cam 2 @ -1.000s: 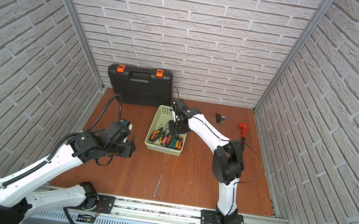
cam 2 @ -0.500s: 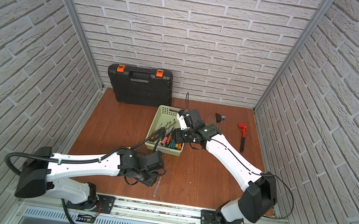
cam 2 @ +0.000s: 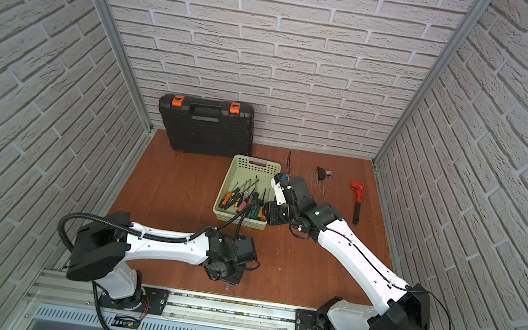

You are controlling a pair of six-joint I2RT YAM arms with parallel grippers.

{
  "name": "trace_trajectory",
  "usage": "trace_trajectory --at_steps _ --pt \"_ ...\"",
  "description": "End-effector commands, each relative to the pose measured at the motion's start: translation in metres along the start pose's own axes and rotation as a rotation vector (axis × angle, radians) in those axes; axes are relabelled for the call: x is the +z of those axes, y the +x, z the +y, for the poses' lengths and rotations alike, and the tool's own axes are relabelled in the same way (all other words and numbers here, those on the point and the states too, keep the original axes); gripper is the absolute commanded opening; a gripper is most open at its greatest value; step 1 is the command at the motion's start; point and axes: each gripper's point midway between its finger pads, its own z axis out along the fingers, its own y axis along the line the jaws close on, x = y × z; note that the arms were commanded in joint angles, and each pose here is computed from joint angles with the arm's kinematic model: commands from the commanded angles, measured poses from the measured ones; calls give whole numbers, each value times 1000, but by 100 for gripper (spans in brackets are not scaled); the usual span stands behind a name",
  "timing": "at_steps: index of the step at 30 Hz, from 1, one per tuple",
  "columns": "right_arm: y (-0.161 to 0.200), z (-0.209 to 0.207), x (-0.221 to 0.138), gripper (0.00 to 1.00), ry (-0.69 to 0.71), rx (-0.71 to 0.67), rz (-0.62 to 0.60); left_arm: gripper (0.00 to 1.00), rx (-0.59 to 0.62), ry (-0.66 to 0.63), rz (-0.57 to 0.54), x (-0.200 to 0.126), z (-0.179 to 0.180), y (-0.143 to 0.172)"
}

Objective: Put the screwdriver in the bin
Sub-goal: Pick up the screwdriver from the bottom-center of the table.

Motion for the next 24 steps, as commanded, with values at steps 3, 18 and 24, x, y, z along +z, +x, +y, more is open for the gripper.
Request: trace_trajectory --at_steps 3,18,24 --pt "-7 -1 -7 41 4 14 -76 45 -32 -4 12 7 2 -2" --pt "-3 -11 -14 41 32 48 -132 15 -18 -39 69 17 4 6" --pt "-2 -18 -22 41 54 61 -174 1 -10 -69 47 1 15 7"
